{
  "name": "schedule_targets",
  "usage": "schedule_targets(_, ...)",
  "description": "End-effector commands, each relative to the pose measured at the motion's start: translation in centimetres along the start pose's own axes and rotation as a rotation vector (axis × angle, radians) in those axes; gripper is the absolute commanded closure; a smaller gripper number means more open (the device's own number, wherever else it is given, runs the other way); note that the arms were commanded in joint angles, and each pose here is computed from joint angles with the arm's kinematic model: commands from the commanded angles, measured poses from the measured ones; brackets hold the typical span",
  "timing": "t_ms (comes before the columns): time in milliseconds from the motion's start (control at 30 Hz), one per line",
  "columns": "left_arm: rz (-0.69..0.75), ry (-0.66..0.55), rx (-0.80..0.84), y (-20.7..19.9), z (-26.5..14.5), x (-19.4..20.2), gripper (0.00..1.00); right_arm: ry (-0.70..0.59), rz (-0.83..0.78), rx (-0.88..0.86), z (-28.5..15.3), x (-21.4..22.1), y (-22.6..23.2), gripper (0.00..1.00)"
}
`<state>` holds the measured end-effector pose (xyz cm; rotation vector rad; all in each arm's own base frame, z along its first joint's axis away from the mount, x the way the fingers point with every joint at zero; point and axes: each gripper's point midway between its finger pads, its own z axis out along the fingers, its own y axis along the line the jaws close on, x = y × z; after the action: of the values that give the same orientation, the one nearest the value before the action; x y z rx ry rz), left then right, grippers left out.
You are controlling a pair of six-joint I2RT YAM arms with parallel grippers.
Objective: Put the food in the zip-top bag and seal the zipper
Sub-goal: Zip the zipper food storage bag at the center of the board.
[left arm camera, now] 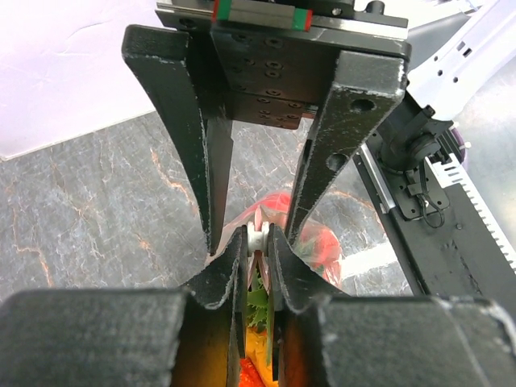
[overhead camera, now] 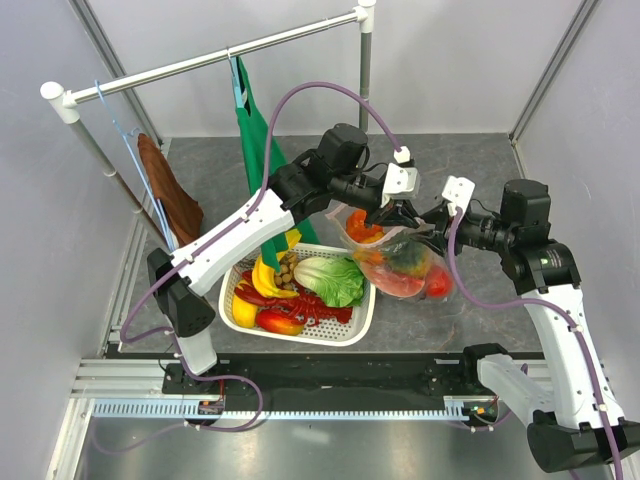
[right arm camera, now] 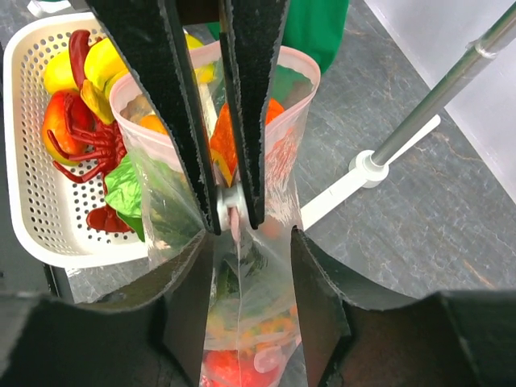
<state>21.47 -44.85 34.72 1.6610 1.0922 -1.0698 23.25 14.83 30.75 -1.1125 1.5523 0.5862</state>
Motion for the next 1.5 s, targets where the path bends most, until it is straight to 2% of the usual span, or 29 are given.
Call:
schedule_targets(0,0.052,-0.090,0.019,-1.1,-1.7,-4.3,0.98,-0.067,-0.009,0.004,0.4,-1.5,-0.6,0.53)
schedule_targets(33,0.053,-0.090,0.019,-1.1,-1.7,-4.3,0.98,-0.076,0.010,0.003,0.5,-1.8,-0.6,0.64)
schedule_targets(100,0.051,-0.081,0.006,-0.9,-1.7,-4.1,0.96,-0.088,0.001,0.001,0.6,-2.1,-0.9,0.97)
schedule_targets(133,0.049,-0.070,-0.004,-0.8,-1.6,-3.7,0.95,-0.085,0.002,0.010,0.6,-2.1,-1.0,1.00)
schedule_targets(467,0.066,0.065,-0.116,1.2,-3.6,0.1,0.96,-0.085,-0.042,0.045,-0.6,-2.2,-0.3,1.00)
schedule_targets(1300,0.045,0.249,-0.238,3.4,-9.7,8.0,0.98,-0.047,-0.079,0.115,-2.0,-2.1,-1.2,1.00)
schedule_targets(1467,0.048,0.260,-0.258,3.8,-10.7,8.2,0.98,-0.026,-0.071,0.150,-2.2,-1.7,-1.9,1.00)
